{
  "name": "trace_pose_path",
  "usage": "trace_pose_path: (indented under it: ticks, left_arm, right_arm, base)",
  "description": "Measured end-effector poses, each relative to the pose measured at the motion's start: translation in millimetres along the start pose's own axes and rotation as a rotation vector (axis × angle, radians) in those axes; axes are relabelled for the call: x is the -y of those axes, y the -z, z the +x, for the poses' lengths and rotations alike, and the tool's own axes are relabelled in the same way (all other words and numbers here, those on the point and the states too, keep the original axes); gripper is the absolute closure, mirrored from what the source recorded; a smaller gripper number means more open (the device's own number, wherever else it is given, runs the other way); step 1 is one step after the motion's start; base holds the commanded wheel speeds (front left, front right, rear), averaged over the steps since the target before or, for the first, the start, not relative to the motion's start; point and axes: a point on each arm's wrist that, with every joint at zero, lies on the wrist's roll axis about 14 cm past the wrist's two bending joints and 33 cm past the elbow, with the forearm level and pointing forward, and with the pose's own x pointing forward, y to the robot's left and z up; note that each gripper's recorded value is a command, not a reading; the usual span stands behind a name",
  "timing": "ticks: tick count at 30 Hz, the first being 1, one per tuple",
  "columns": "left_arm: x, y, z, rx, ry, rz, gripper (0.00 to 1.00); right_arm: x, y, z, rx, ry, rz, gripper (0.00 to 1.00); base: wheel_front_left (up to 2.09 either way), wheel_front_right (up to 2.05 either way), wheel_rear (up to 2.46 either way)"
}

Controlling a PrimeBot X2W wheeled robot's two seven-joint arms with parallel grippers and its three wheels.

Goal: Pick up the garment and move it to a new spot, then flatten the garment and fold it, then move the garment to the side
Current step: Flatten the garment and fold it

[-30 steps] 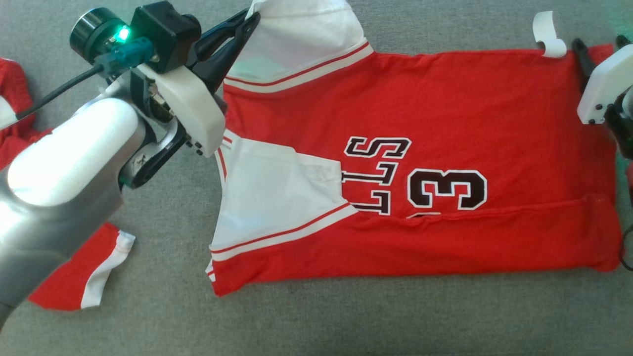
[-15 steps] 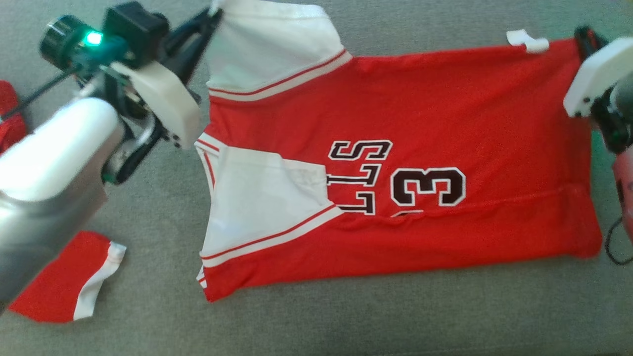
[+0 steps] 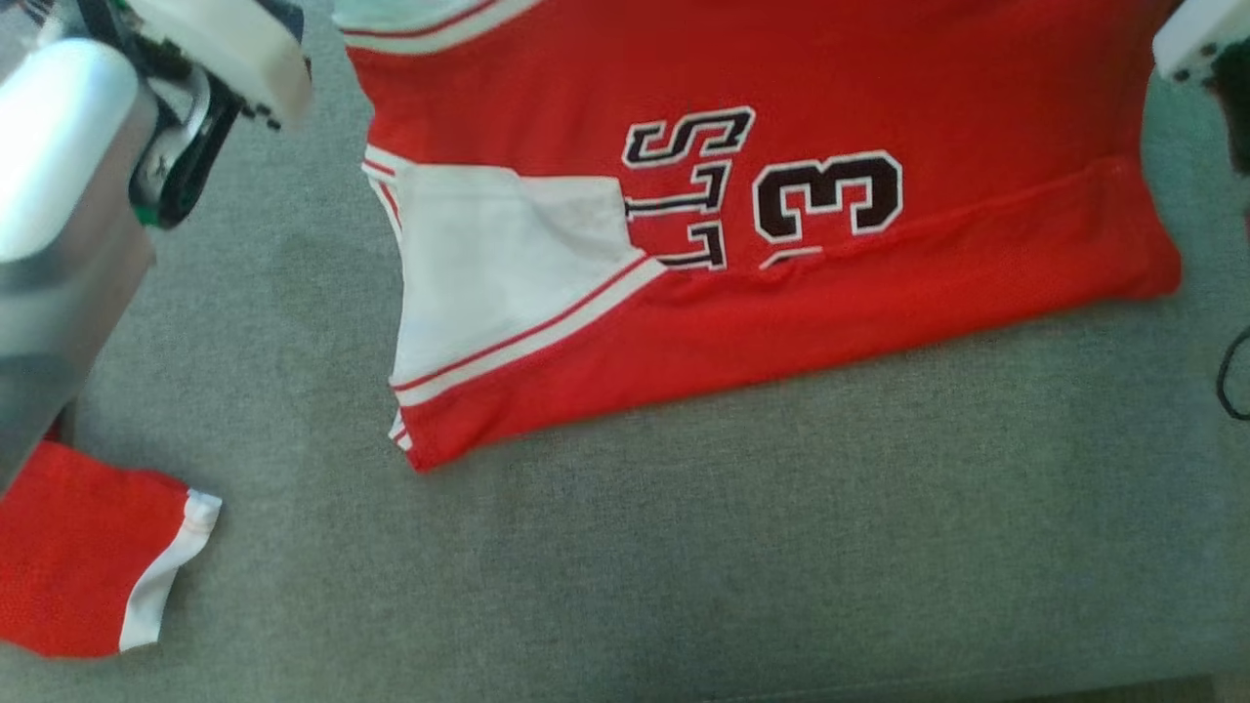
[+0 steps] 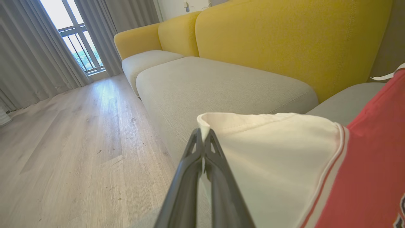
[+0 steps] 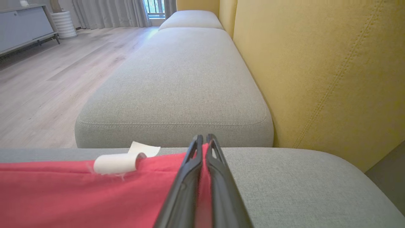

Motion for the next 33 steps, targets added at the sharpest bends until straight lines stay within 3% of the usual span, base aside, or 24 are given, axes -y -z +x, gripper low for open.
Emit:
trace_pose_path:
  ticks: [12,19,33]
  left_arm:
    - [12,14,-20,-0.06,0.057,0.013,1.0]
    - [32,35,-62,-0.174,0.112,-0.045,1.0]
    - [91,69,-152,-0.43,0.306,-0.11,1.0]
  right_arm:
    - [-11,7,-12,-0.029,-0.037,-0.007,1.0]
    - [-12,52,-46,-0.222,-0.067,-0.013,1.0]
    - [8,99,-102,-0.503,-0.076,-0.004,1.0]
  base:
    - [0.0,0.0,0.0]
    - [0.0,0.0,0.0]
    - [0.0,0.0,0.0]
